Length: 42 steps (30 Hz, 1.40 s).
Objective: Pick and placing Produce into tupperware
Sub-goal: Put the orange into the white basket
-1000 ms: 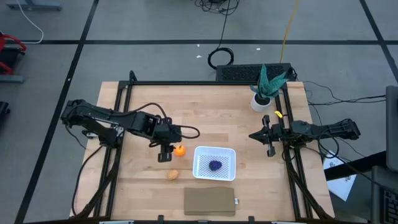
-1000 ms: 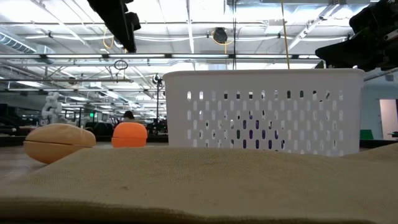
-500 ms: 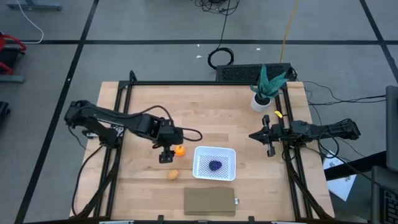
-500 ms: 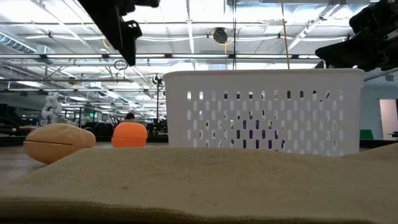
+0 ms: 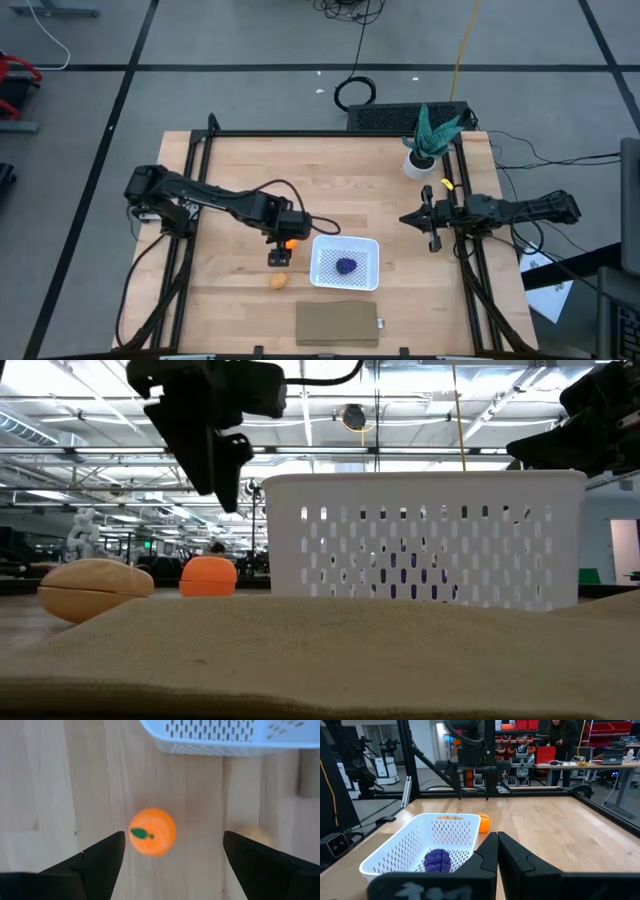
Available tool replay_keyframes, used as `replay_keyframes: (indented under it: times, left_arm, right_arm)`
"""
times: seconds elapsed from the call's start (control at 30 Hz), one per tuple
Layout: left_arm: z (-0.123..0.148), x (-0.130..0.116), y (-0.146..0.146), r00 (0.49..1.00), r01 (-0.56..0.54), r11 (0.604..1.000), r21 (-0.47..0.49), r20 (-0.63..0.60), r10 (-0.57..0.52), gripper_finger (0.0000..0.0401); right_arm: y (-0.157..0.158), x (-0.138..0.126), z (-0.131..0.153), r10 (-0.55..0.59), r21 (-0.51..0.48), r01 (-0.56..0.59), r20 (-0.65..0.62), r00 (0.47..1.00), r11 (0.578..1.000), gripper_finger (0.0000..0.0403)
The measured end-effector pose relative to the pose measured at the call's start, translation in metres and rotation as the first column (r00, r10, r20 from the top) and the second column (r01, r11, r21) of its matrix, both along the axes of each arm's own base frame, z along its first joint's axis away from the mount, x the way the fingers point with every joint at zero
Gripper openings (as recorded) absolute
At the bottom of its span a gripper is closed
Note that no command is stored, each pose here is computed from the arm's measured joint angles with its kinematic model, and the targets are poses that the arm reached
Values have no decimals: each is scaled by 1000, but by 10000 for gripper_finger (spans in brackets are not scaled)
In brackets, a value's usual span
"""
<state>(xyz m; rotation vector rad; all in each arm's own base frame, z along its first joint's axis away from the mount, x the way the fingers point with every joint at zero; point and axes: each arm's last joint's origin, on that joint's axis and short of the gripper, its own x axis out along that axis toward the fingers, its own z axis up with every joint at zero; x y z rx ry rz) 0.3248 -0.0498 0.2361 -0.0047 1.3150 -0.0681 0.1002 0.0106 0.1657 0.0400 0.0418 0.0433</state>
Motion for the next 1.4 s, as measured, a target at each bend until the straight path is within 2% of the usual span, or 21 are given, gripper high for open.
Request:
replay_keyframes:
  times: [0.2, 0.4, 0.8, 1.4]
  left_arm:
    - [-11, 8, 0, 999, 40, 998, 41, -2, -40, 342]
    - [-21, 9, 6, 1000, 27, 998, 55, 1, -28, 342]
    - [-46, 2, 11, 999, -38, 998, 51, -14, 39, 342]
    - [-79, -10, 12, 998, -65, 997, 39, 10, 64, 342]
  right_arm:
    - [0, 0, -1, 0, 3, 0, -6, 1000, 1000, 0]
    - [0, 0, -1, 0, 4, 0, -6, 1000, 1000, 0]
    - [0, 0, -1, 0, 2, 0, -7, 1000, 1000, 0]
    - [0, 0, -1, 0, 3, 0, -7, 1000, 1000, 0]
